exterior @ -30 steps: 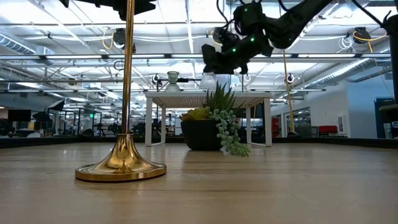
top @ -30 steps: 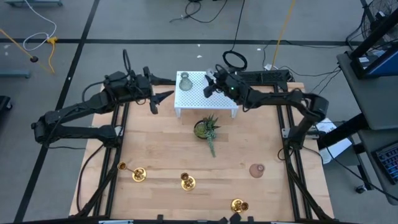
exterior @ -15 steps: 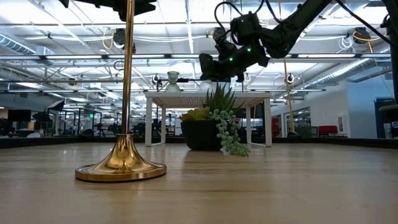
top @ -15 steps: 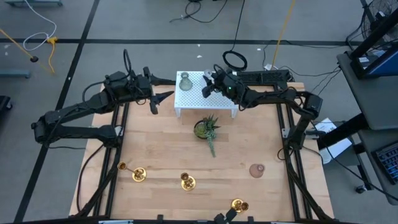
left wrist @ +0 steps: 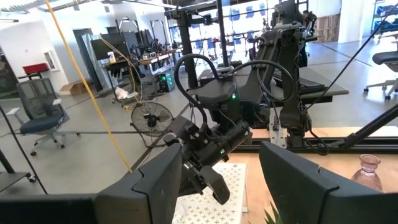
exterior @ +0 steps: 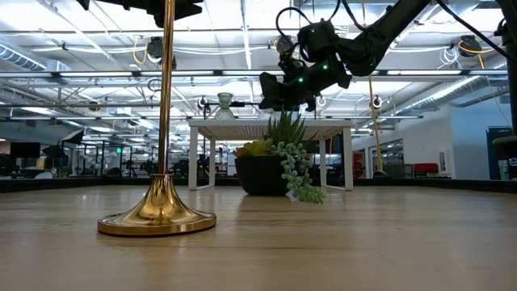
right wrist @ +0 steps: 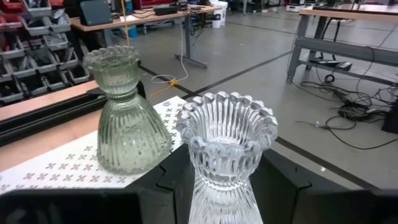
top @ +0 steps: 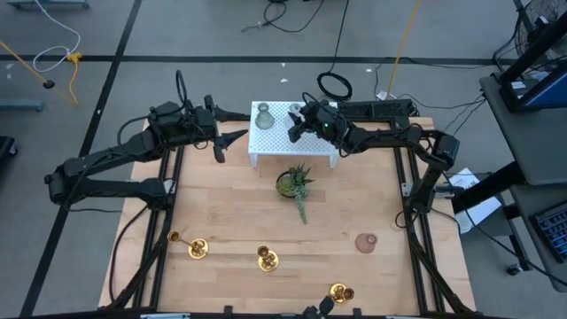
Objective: Pick & Place candle stick holders
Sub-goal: Put the transparent glass candle holder on the shelf, then put the pink glass candle holder on the shelf
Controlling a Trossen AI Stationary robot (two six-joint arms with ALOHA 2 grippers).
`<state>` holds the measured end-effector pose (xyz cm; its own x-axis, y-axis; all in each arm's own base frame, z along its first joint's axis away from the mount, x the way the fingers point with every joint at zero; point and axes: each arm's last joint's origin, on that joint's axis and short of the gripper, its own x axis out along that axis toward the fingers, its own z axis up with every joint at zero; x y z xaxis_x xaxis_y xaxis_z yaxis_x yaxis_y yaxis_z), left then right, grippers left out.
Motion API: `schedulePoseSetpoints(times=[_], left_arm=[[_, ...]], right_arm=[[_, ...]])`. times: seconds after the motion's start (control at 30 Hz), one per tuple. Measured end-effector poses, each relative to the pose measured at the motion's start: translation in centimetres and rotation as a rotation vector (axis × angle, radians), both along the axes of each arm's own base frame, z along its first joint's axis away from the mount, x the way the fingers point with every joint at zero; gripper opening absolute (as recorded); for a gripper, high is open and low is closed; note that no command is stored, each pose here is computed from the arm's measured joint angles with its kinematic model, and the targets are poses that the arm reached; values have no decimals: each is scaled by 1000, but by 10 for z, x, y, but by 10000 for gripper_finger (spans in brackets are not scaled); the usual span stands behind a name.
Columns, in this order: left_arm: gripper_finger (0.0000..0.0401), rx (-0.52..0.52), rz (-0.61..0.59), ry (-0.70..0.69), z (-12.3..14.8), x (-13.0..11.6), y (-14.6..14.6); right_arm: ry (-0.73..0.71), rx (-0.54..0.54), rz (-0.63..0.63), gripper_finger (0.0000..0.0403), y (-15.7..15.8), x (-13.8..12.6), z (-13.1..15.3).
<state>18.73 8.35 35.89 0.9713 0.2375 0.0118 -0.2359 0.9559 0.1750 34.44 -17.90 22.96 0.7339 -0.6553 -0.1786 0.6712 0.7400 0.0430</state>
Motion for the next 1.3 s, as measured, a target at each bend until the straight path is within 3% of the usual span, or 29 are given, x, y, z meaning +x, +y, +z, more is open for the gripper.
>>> schedulePoseSetpoints(times=[0.2,0.67,0.87,1.1,1.3], left_arm=[[220,-2,0,0,0,0,0],[220,-4,0,3,0,0,0],[220,-23,0,48,-5,0,0],[220,-43,0,51,-6,0,0],[220,-52,1,49,-6,0,0]], right_arm=[[7,4,-5,135,-3,-2,-1],[27,-24,15,215,2,0,1],[24,-99,45,228,15,-1,19],[53,-210,-66,240,26,-10,43],[44,-239,-40,242,37,-15,58]])
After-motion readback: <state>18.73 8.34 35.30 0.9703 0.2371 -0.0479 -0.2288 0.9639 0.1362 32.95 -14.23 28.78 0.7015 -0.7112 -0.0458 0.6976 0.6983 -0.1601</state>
